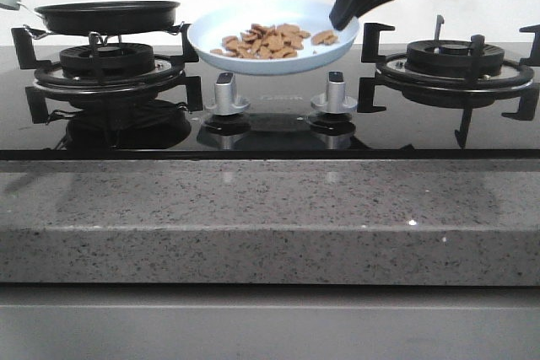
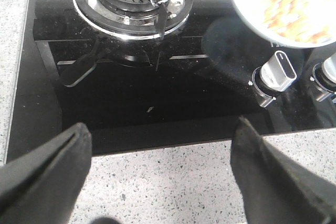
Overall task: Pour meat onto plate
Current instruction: 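Lower the plate of meat back between the burners with the right gripper, then open the right gripper and raise it away from the plate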
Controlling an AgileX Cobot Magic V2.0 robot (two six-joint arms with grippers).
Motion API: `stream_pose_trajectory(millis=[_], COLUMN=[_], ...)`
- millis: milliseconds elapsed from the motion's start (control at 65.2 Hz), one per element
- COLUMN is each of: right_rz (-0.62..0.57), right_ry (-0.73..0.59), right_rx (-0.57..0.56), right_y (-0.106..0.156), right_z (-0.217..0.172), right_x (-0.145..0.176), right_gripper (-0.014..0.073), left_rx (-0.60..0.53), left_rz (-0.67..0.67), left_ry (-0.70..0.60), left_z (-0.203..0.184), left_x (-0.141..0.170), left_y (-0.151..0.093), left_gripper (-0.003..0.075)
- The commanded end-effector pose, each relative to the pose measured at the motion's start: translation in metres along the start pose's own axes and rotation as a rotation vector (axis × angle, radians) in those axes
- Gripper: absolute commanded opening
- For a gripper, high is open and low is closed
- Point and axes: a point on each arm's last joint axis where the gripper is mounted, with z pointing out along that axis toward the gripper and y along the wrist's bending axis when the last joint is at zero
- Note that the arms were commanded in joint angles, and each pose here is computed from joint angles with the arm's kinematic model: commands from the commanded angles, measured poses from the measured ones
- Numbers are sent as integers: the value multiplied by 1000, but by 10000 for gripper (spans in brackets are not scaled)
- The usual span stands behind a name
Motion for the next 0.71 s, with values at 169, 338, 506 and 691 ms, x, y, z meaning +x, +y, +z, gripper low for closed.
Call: stream_pose_trajectory(millis=[169,338,506,691], right_rz=[-31,-26,-22,-37], right_ry=[-88,-69,-55,-78], right_rx=[18,17,15,14], right_y=[4,1,0,5], right_z=[-22,-15,-11,-23], right_x=[-15,-13,-11,-17], right_gripper=[-66,62,252,465], left_rx=[19,19,18,18], left_rz=[-5,-5,-5,-5], left_ry=[-104,-104,-103,-97], left_z=[-7,-7,-7,-7], left_x=[-13,-13,-12,-12], left_y=[-3,-3,-3,-3], left_gripper=[545,545,545,545])
